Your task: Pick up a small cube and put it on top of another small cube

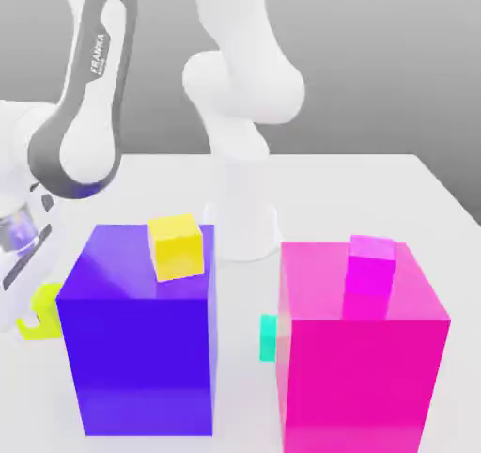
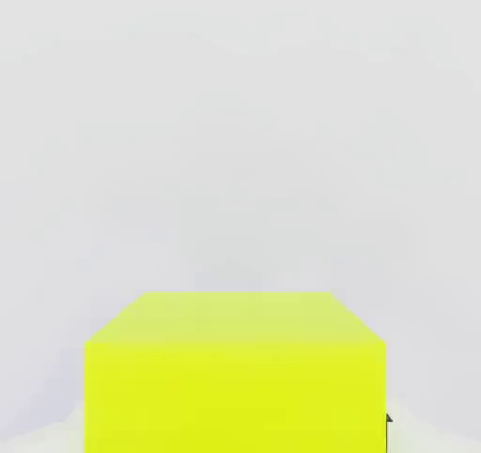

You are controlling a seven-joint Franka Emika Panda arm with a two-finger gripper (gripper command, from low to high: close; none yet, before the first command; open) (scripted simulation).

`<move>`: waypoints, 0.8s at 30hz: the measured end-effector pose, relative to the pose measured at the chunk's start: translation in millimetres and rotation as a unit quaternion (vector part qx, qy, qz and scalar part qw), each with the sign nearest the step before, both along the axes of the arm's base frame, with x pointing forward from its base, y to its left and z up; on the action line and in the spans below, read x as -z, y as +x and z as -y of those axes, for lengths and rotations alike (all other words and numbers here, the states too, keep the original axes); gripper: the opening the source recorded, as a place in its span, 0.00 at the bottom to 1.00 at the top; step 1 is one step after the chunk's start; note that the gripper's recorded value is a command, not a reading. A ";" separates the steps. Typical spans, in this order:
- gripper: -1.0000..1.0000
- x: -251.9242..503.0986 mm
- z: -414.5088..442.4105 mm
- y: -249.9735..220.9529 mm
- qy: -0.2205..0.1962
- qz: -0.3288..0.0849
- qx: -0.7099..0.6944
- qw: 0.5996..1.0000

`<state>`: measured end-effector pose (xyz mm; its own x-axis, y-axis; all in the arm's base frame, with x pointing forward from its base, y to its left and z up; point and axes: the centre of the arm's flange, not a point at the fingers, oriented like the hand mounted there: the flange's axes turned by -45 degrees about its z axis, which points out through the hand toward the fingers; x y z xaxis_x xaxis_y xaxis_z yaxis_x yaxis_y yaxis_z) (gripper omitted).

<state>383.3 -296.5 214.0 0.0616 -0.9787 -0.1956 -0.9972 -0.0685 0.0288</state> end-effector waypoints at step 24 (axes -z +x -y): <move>0.00 -179.1 -268.1 190.9 0.086 0.016 -0.193 0.977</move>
<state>574.2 -28.4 393.1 0.4290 -0.8336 -0.3479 -0.8960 -0.4415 -0.0472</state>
